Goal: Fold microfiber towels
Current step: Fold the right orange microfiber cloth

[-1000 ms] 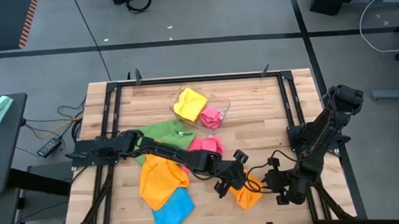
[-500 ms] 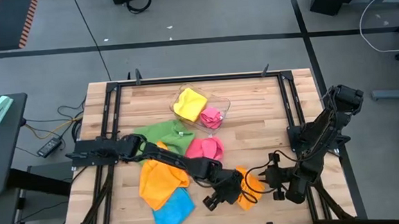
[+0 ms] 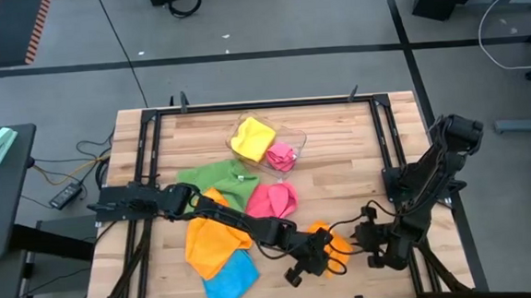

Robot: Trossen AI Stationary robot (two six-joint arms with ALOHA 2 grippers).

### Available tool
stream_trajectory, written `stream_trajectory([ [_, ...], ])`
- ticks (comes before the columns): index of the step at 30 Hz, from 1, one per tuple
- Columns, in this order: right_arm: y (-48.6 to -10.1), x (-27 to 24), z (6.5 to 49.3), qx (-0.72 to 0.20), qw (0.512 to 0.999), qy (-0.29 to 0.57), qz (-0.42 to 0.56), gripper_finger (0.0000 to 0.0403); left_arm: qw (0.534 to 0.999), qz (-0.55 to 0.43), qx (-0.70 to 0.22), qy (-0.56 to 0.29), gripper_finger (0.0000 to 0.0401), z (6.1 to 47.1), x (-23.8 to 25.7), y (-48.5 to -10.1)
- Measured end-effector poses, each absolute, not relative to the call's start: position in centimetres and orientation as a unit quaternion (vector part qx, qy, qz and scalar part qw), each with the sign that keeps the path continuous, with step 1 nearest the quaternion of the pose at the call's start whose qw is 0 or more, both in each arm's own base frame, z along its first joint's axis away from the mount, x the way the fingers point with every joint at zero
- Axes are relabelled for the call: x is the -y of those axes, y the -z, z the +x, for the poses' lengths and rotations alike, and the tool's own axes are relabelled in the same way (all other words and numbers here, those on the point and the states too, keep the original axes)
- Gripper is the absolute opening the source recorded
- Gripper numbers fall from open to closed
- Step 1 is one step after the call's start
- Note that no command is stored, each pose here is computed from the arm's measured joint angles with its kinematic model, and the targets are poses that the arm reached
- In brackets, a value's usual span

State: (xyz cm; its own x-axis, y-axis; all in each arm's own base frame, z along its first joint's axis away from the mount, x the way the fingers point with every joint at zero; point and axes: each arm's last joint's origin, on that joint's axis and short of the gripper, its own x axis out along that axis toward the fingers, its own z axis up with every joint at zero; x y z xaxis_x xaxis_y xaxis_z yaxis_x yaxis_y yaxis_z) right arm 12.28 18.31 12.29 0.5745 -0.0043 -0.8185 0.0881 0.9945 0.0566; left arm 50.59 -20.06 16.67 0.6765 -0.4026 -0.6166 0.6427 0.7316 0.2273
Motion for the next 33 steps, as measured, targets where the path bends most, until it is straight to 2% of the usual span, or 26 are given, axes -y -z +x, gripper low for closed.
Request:
stream_trajectory([
  [5, -11.2, -18.6, 12.9, -0.461, 0.886, 0.024, 0.033, 0.0106, 0.906, 0.207, -0.232, 0.287, 0.0022, 51.2, 20.4, -16.8],
  [9, -10.3, -18.8, 13.3, -0.462, 0.885, 0.041, 0.032, 0.0106, 0.909, 0.207, -0.223, 0.283, 0.0013, 51.8, 20.8, -14.4],
  [13, -10.2, -18.8, 13.3, -0.456, 0.887, 0.051, 0.044, 0.0106, 0.918, 0.24, -0.201, 0.243, 0.0014, 52.4, 20.7, -13.3],
  [18, -10.6, -18.9, 13.4, -0.444, 0.891, 0.048, 0.078, 0.0106, 0.927, 0.269, -0.155, 0.21, 0.0021, 52.9, 20.5, -14.1],
  [28, -10.3, -19.2, 13.6, -0.437, 0.895, 0.045, 0.078, 0.0106, 0.94, 0.242, -0.151, 0.188, 0.001, 53.3, 19.4, -15.1],
  [33, -10.5, -19.2, 13.5, -0.426, 0.9, 0.049, 0.075, 0.0106, 0.948, 0.162, -0.172, 0.214, 0.0049, 53.4, 19.2, -18.4],
])
